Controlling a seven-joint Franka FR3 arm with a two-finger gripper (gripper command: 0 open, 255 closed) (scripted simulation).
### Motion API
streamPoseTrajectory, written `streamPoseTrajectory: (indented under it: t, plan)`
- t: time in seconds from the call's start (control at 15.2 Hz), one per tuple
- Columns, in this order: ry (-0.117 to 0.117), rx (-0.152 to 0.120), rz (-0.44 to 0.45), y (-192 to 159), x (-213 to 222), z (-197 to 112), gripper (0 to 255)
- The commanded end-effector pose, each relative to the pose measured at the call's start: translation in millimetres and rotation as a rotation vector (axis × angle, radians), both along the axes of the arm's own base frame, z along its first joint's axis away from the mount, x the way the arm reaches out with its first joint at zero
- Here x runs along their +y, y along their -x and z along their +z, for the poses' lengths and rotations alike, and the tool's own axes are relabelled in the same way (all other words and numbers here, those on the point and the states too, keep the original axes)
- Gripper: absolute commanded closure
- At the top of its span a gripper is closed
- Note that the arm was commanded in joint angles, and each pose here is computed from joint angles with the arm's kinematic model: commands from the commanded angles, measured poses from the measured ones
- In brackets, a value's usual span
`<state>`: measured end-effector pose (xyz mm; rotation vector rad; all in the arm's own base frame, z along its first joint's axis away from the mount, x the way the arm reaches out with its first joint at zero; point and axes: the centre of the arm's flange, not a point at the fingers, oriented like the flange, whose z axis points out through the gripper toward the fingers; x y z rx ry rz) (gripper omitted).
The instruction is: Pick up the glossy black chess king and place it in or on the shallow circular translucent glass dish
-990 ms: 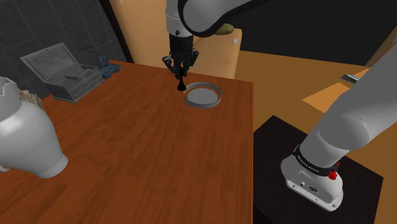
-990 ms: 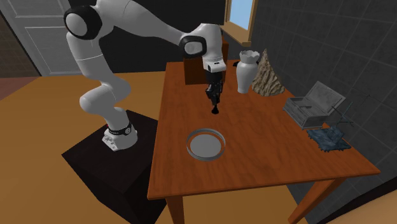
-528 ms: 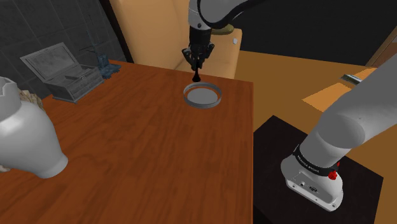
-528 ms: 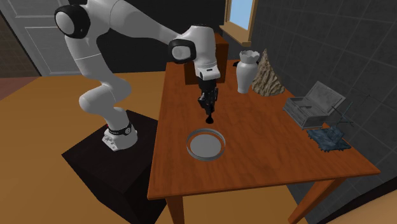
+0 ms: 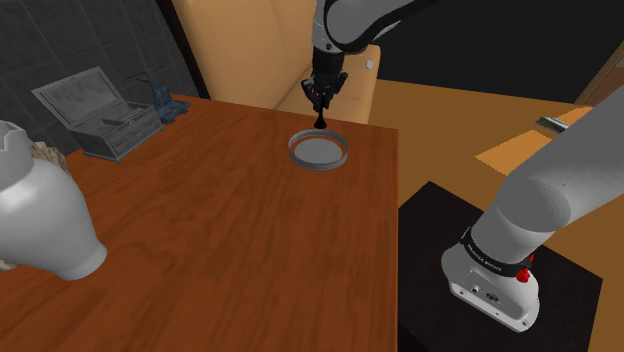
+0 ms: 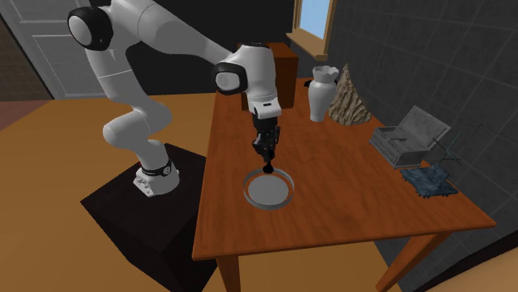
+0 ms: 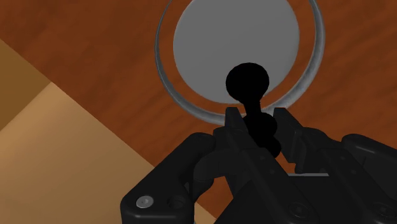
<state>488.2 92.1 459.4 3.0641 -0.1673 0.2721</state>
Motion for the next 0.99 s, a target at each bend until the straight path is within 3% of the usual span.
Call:
streamPoseTrajectory:
  t: [0.0, 0.66, 0.92]
  plan:
    - [0.000, 0.000, 0.000, 0, 0, -12, 255]
    - [0.000, 0.000, 0.000, 0, 0, -67, 255]
    - [0.000, 0.000, 0.000, 0, 0, -67, 255]
